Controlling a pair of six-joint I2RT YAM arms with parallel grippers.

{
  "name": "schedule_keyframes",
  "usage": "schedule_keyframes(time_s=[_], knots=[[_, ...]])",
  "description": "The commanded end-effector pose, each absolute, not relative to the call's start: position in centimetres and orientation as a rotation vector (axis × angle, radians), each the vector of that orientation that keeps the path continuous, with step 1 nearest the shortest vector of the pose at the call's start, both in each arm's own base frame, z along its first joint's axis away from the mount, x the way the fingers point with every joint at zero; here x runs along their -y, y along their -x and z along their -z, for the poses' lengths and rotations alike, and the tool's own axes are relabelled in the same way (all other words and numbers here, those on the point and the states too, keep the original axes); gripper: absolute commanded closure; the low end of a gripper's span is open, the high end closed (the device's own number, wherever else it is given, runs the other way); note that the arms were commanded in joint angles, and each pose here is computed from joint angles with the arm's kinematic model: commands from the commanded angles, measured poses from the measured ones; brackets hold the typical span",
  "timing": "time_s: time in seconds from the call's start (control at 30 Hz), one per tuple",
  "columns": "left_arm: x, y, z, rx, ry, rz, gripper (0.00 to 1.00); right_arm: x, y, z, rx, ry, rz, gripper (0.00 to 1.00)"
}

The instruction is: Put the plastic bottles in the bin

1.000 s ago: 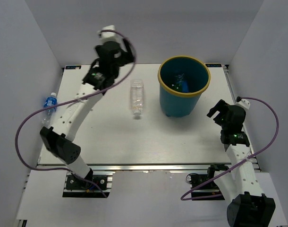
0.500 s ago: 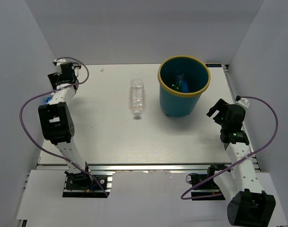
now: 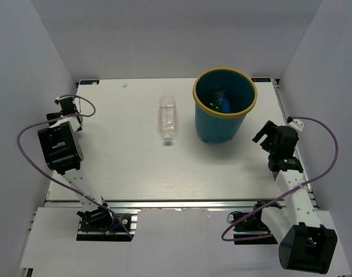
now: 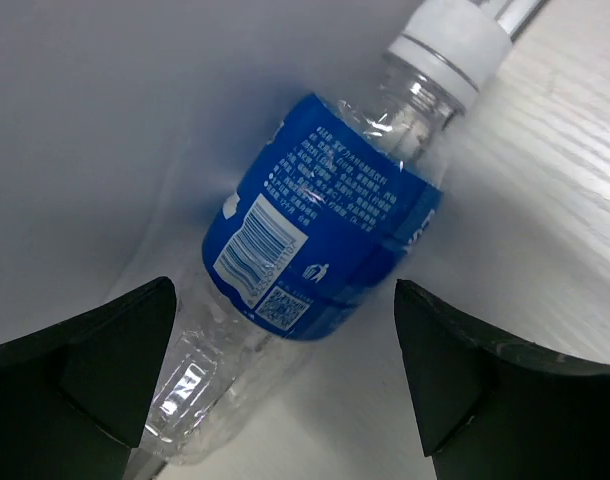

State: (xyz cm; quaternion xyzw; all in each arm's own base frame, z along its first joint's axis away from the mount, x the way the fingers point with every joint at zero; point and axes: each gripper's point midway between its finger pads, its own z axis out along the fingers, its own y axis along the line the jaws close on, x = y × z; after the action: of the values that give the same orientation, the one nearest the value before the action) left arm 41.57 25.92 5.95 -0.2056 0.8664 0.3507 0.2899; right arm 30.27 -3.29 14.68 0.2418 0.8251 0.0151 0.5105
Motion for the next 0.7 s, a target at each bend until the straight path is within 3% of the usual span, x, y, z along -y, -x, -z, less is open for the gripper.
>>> schedule_keyframes(time_s=[0.0,0.17,0.43,0.53,0.57,0.67], knots=[[-26.9,-42.2,-8.6,-2.227,0.544,-0.997,0.02,3.4,-31.4,-16.8,-1.907,-0.553,-0.051,0.11],[-29.2,-41.2,-6.9,-2.229,0.66,-1.139,0.02,3.5,-31.5,-16.6,-1.919,-0.554,-0.044,0.11],[-29.5,-41.1,-5.2,-2.243,0.7,-1.163,0.03,3.5,-31.7,-16.4,-1.938,-0.555,-0.043,0.11],[-29.1,-41.3,-4.3,-2.274,0.713,-1.117,0.21,3.6,-31.7,-16.5,-1.926,-0.56,-0.036,0.11],[-28.9,-41.4,-4.2,-2.276,0.721,-1.102,0.38,3.6,-31.6,-16.5,-1.923,-0.56,-0.035,0.11],[-28.5,-41.6,-4.9,-2.262,0.749,-1.053,0.57,3.6,-31.5,-16.8,-1.912,-0.557,-0.039,0.11]])
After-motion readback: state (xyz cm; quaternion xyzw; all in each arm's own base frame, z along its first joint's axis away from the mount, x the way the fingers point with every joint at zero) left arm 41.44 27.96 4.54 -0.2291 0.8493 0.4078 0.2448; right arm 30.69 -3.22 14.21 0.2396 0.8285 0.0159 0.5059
